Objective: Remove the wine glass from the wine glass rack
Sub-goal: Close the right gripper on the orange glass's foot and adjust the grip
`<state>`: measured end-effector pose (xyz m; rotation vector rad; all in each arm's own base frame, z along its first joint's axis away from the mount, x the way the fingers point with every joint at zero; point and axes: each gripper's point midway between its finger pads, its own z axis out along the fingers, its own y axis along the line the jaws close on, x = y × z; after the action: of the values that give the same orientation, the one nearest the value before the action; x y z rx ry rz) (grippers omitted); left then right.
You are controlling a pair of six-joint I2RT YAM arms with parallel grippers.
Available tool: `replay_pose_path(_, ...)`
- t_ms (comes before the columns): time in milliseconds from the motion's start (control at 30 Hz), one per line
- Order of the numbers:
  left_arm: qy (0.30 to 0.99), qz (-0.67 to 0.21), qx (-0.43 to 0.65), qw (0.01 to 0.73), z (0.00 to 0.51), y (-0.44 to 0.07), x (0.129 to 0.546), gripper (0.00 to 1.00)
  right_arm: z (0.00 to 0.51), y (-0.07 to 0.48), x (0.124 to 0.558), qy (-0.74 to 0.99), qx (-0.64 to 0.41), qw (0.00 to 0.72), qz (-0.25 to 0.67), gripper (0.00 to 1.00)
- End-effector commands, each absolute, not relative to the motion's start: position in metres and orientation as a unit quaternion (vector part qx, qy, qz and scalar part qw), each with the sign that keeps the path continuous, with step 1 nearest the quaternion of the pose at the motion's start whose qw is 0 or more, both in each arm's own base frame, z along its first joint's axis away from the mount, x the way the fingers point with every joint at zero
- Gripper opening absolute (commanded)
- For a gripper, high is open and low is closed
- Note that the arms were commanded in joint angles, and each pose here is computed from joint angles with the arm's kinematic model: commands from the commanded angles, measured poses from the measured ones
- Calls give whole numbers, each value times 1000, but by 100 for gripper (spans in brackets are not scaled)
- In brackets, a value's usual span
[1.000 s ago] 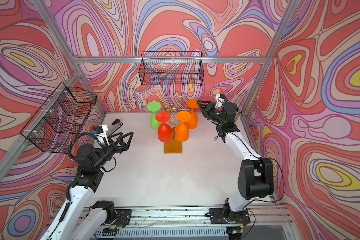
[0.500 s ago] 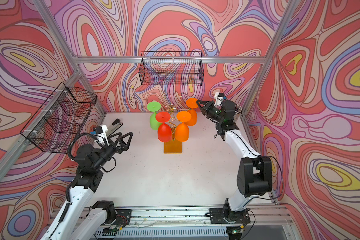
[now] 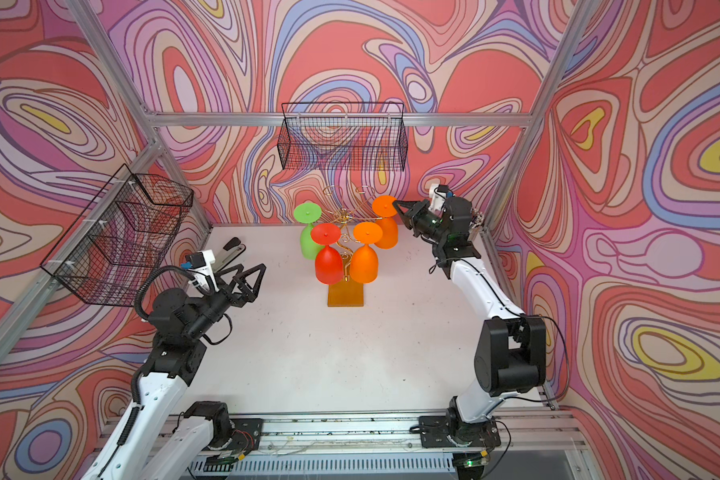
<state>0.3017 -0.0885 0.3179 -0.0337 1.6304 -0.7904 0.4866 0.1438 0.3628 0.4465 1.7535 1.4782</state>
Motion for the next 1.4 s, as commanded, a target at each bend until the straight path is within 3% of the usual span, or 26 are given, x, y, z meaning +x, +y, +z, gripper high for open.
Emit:
replay_pose_path(0, 701, -342, -6, 626, 329, -90, 300, 99, 376, 146, 478, 691, 180, 386, 584, 0)
replay_pose_path(933, 702, -337, -6, 627, 328, -88, 296, 100, 392, 144, 446, 681, 197, 366, 603, 0)
replay_pose_path(1367, 703, -337, -7, 626, 326, -88, 297, 100, 394, 161, 452, 682, 181, 352, 615, 0)
